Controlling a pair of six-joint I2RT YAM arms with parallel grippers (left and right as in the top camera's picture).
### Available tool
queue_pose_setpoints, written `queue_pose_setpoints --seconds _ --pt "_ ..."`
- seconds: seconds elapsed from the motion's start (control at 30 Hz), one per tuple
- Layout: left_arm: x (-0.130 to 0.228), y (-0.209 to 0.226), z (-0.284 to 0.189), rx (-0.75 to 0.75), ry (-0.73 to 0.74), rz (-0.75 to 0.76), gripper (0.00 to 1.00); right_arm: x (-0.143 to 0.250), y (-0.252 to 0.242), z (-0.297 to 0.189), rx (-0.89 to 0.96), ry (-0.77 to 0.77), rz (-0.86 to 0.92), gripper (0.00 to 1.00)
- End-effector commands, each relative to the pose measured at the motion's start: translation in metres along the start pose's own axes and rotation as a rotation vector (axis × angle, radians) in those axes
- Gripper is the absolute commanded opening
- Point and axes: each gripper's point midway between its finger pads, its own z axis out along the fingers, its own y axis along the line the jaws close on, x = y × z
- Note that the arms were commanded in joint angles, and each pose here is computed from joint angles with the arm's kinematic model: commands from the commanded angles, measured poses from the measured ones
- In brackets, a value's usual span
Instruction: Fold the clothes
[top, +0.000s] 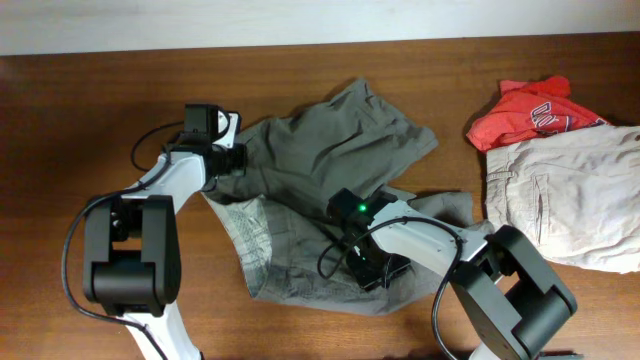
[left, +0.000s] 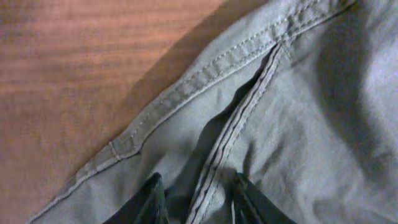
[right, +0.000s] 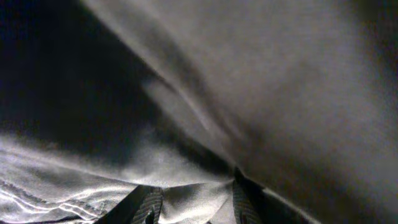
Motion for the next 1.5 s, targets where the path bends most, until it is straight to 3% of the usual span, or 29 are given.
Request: queue_pose_setpoints --seconds 0.0,0.23,0.43,0.5,0.57,0.67,0.73,0.87,0.93,1.13,1.27,1.33,1.47 --pt "0.028 0.017 0.034 -0.034 0.091 -0.010 0.37 -0.012 0.007 -0.010 -0.022 -0.068 -0.125 0.42" --pt "-0.064 0.019 0.010 -0.043 -0.113 0.011 0.37 -0.046 0.035 -0.095 -0.146 -0.355 -0.236 0.50" --pt "-0.133 0.019 -0.034 -0.051 -0.212 0.021 0.41 -0.071 0.074 -0.162 -0.356 -0.579 -0.273 0.71" --pt "-0.151 0.017 -0.057 -0.050 -0.208 0.019 0.44 -0.081 0.083 -0.168 -0.418 -0.604 -0.214 0.71" --pt "-0.156 0.015 -0.078 -0.048 -0.170 0.015 0.46 -0.089 0.085 -0.165 -0.439 -0.600 -0.158 0.60" --pt "-0.147 0.012 -0.097 -0.043 -0.092 0.007 0.46 -0.097 0.101 -0.152 -0.516 -0.550 -0.126 0.46" --pt "-0.122 0.010 -0.099 -0.036 0.017 -0.005 0.45 -0.098 0.127 -0.137 -0.612 -0.478 -0.149 0.33" --pt "-0.075 0.009 -0.087 -0.025 0.195 -0.025 0.33 -0.096 0.157 -0.112 -0.693 -0.379 -0.163 0.23" --pt "-0.052 0.008 -0.077 -0.019 0.279 -0.033 0.31 -0.092 0.173 -0.102 -0.724 -0.342 -0.199 0.23" --pt "-0.005 0.010 -0.050 -0.009 0.423 -0.043 0.32 -0.076 0.199 -0.094 -0.716 -0.345 -0.358 0.46" --pt "0.016 0.011 -0.030 -0.001 0.479 -0.035 0.32 -0.071 0.207 -0.092 -0.697 -0.364 -0.434 0.74" --pt "0.032 0.013 -0.011 0.002 0.528 -0.041 0.32 -0.081 0.201 -0.086 -0.619 -0.387 -0.353 0.81" --pt "0.048 0.014 0.007 0.006 0.574 -0.046 0.31 -0.094 0.191 -0.082 -0.564 -0.407 -0.216 0.81"
